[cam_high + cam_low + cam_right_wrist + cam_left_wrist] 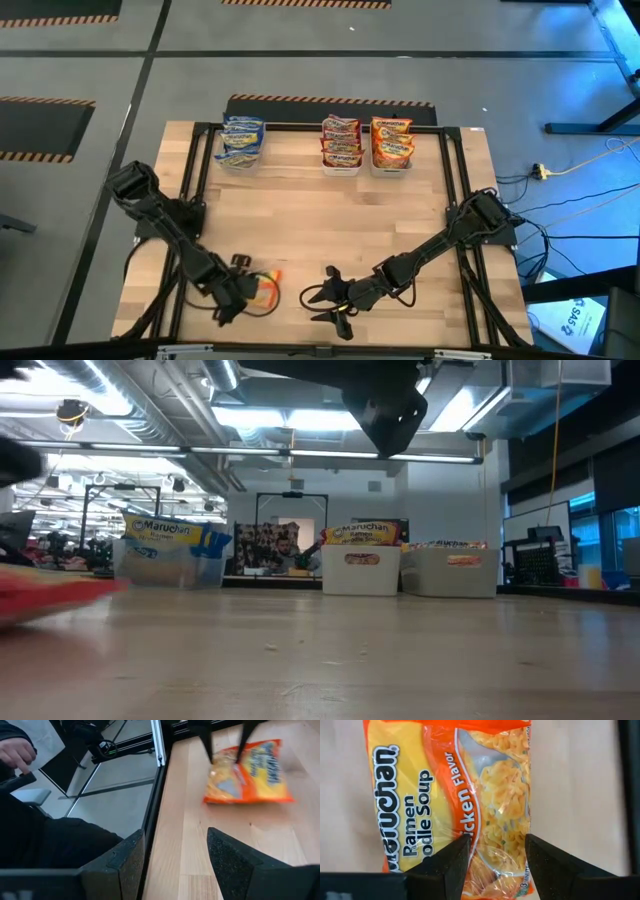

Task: Sort Maruchan noodles
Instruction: Put the orange noodle pack into the gray bin

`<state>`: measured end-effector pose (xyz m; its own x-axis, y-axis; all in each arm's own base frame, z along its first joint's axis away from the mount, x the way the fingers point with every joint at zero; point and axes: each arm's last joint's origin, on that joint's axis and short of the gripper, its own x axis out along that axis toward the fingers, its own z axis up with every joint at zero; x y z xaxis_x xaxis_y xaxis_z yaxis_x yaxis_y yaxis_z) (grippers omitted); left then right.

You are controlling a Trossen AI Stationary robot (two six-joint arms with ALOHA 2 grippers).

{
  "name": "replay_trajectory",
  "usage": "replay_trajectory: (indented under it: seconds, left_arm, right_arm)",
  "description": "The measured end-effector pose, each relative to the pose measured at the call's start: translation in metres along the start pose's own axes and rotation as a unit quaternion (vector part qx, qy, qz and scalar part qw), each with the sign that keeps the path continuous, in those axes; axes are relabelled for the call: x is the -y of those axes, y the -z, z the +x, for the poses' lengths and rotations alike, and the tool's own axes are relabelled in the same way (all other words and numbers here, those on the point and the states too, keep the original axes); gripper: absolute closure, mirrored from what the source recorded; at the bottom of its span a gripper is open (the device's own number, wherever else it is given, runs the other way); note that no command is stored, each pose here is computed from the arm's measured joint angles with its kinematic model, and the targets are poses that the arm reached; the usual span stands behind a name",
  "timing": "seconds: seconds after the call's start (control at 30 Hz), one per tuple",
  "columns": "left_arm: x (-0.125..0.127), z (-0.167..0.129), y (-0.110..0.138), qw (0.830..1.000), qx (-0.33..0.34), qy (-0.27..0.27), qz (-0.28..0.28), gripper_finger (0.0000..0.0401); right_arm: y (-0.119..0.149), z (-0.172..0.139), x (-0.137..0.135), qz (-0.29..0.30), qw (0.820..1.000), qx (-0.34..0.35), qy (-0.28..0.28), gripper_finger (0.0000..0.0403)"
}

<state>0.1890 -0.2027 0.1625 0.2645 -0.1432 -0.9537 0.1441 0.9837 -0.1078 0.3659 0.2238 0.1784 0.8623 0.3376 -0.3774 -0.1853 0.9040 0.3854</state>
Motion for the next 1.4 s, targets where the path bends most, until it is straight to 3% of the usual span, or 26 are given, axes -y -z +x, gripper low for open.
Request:
replay_trajectory:
  seconds: [0.23, 0.43, 0.6, 0.73, 0.93, 1.07, 1.23, 1.4]
  left_arm:
    - [-0.025, 0.003, -0.025, 0.996, 0.044, -0.022, 0.076, 0.0213]
    - [-0.040, 0.003, -0.043, 0.980, 0.097, -0.078, 0.153, 0.0213]
    - [-0.036, -0.021, -0.055, 0.984, 0.082, -0.092, 0.125, 0.0213]
    - [-0.022, -0.038, -0.049, 0.992, 0.060, -0.086, 0.070, 0.0213]
    - [-0.002, -0.019, -0.010, 0.993, 0.064, -0.100, 0.018, 0.0213]
    - [0.004, -0.006, 0.008, 0.986, 0.118, -0.114, -0.016, 0.0213]
    - [0.008, 0.002, 0.015, 0.979, 0.174, -0.106, -0.024, 0.0213]
    - [0.007, 0.009, 0.016, 0.973, 0.208, -0.094, -0.016, 0.0213]
  right_arm:
    - [-0.002, 0.001, 0.004, 0.000, 1.000, -0.001, 0.003, 0.0205]
    - [-0.012, 0.002, 0.009, 0.002, 0.999, 0.034, 0.004, 0.0205]
    - [-0.019, 0.002, 0.015, -0.006, 0.999, 0.053, -0.001, 0.0205]
    - [-0.028, 0.004, 0.030, 0.007, 0.998, 0.064, 0.009, 0.0205]
    - [-0.045, 0.006, 0.071, 0.097, 0.994, 0.037, -0.019, 0.0198]
    - [-0.050, 0.004, 0.103, 0.162, 0.987, -0.009, -0.006, 0.0154]
    - [-0.049, -0.002, 0.142, 0.223, 0.971, -0.053, 0.063, 0.0086]
    - [-0.052, -0.002, 0.168, 0.255, 0.963, -0.051, 0.069, 0.0060]
